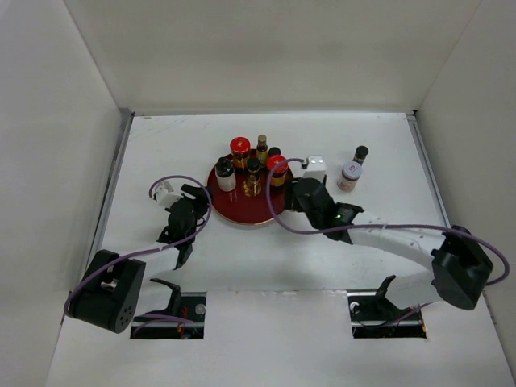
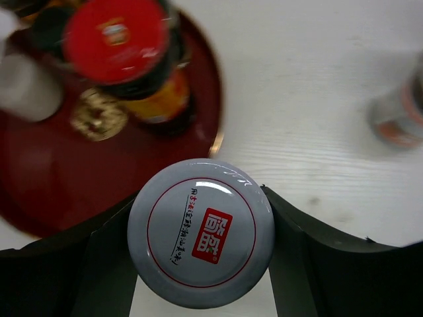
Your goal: Organize the condiment bottles
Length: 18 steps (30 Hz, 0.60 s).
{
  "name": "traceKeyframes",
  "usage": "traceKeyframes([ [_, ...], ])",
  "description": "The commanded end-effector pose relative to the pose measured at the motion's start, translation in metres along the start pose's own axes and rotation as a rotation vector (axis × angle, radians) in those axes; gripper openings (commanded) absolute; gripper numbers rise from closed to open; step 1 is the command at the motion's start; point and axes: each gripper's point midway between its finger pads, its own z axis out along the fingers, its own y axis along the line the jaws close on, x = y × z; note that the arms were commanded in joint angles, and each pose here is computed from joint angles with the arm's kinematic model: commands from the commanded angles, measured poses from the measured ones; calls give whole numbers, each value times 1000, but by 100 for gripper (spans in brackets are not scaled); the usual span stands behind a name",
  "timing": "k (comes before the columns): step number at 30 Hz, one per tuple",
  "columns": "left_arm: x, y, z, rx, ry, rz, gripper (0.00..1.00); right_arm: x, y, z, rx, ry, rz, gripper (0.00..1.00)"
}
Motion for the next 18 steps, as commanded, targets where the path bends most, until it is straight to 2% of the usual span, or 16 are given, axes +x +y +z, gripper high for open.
traceKeyframes([
  [1,-22,-22,3,61,-70,-38,60,-53,82,-5,-188,-140,81,55],
  [7,-23,-14,2,42,-70,-65,59,-57,159,21,-315,-144,39,55],
  [14,-22,3,6,-1,-55,-117,59,-23,213,69,-332,-85,-18,55],
  [18,-19,7,8,-11,-43,-125,59,-8,231,82,-338,-66,-42,58],
])
